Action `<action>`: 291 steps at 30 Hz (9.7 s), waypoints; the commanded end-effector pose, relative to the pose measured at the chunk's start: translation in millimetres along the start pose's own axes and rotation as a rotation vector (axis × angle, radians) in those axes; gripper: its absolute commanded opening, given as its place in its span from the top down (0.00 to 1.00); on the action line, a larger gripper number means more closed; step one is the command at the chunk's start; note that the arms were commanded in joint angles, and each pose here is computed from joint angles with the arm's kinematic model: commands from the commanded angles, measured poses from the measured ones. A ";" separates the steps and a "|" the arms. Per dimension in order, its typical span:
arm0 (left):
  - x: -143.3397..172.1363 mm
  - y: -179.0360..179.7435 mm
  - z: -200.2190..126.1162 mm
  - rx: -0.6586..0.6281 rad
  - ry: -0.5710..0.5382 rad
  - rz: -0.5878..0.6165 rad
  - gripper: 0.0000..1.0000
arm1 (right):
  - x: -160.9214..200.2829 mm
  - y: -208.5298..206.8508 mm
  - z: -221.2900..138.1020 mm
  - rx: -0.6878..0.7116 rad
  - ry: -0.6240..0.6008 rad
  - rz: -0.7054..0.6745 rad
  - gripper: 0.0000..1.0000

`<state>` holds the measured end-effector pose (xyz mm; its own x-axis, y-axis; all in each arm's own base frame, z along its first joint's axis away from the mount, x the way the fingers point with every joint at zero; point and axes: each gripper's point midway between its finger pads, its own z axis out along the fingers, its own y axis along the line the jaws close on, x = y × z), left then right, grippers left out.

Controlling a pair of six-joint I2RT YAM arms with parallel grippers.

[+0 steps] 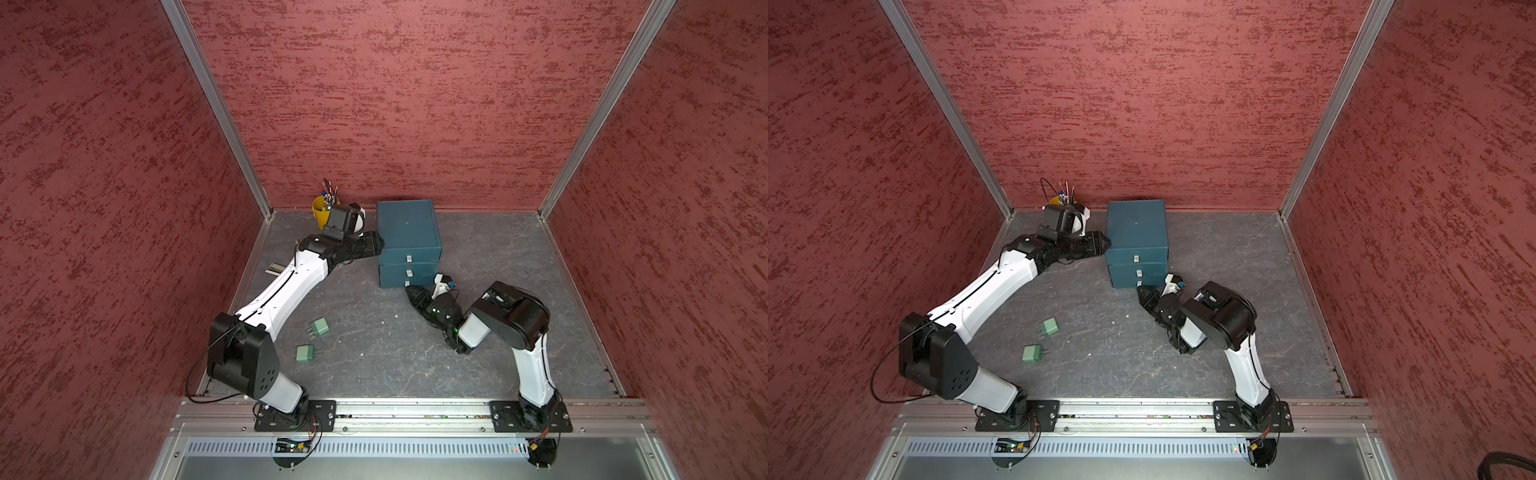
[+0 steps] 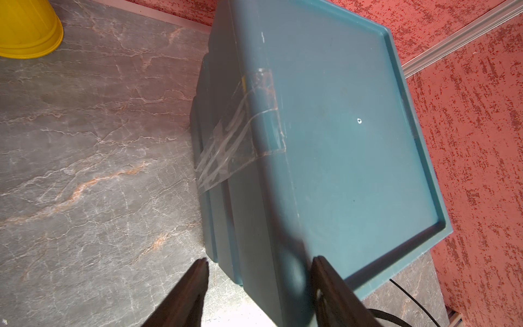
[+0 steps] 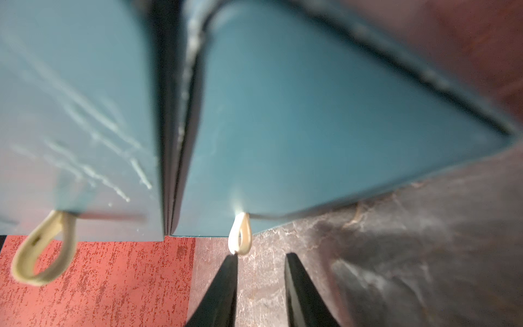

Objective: Place the plugs into the drawer by color
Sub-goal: Open the drawer in the storage box, then pick up the plug from the center of the board, then place the plug in the drawer, then pick up the plug from the center of the board.

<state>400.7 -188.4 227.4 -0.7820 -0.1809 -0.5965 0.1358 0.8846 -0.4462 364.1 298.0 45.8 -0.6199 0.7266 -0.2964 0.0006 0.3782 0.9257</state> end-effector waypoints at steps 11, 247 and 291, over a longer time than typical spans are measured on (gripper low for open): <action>10.7 17.7 -1.0 -0.054 0.031 0.000 0.39 | -23.6 14.8 3.8 -0.053 -0.091 0.001 0.68; 143.7 -65.9 99.1 -0.277 0.201 0.156 0.96 | -87.4 90.3 -231.5 0.559 0.072 -0.499 0.19; 221.0 153.7 -133.7 -0.577 -0.022 -0.425 0.16 | -101.8 192.0 -134.1 0.349 0.158 -0.717 0.06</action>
<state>178.6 -38.9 131.4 -0.7052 -0.4724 -0.5288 -0.4597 0.8724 -0.1663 295.4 206.6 251.5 -0.7220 0.1684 -0.6711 -0.1415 0.9135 0.3814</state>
